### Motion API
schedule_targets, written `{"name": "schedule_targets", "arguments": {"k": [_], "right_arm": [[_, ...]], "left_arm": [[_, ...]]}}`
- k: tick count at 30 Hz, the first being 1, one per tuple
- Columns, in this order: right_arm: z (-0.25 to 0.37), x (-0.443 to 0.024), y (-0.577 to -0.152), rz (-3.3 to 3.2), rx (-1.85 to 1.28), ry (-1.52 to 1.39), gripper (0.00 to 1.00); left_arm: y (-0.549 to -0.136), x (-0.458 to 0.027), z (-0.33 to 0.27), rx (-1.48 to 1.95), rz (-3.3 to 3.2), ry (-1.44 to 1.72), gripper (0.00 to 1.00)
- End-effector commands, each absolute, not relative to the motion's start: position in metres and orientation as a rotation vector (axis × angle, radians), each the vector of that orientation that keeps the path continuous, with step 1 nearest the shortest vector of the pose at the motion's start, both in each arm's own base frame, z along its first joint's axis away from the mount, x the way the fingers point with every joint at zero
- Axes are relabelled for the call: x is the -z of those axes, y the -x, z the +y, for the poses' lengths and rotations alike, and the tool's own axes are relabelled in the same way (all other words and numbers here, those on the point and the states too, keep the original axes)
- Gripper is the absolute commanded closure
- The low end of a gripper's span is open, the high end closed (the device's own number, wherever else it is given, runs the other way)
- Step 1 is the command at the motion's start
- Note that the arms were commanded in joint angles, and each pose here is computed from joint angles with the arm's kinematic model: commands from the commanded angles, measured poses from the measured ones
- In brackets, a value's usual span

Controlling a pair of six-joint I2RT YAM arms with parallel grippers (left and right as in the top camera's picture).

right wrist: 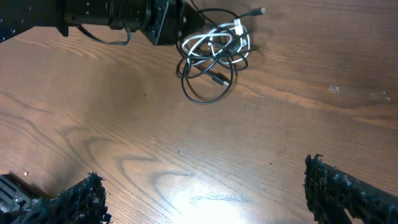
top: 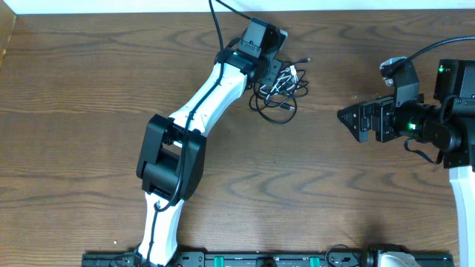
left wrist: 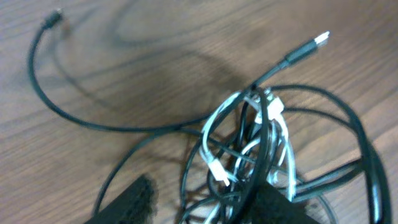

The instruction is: Untangle cables

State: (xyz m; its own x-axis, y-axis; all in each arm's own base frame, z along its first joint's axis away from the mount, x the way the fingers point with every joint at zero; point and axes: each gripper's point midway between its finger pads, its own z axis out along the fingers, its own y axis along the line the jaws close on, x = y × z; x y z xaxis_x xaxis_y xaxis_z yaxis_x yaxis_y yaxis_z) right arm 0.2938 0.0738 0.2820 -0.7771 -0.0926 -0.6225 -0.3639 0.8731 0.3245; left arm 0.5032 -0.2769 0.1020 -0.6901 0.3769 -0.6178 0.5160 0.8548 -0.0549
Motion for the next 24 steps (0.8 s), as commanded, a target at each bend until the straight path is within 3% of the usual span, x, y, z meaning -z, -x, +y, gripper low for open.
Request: {"name": "schedule_targets", "arguments": {"k": [1, 5, 10, 14, 24], "right_arm": [[0.073, -0.281, -0.293, 2.419, -0.568, 0.346, 0.01], [0.073, -0.281, -0.292, 2.422, -0.569, 0.345, 0.01], [0.073, -0.281, -0.292, 2.422, -0.570, 0.345, 0.01], [0.073, -0.280, -0.293, 2.423, -0.570, 0.344, 0.01], [0.077, -0.261, -0.313, 2.502, -0.683, 0.176, 0.09]], "left_arm": [[-0.516, -0.109, -0.277, 0.277, 2.368, -0.634, 0.67], [-0.518, -0.114, -0.279, 0.287, 2.353, -0.617, 0.92], [-0.511, -0.133, -0.275, 0.325, 2.378, -0.517, 0.92], [-0.497, -0.177, -0.267, 0.365, 2.368, -0.433, 0.92], [-0.421, -0.285, -0.260, 0.613, 2.330, -0.410, 0.92]]}}
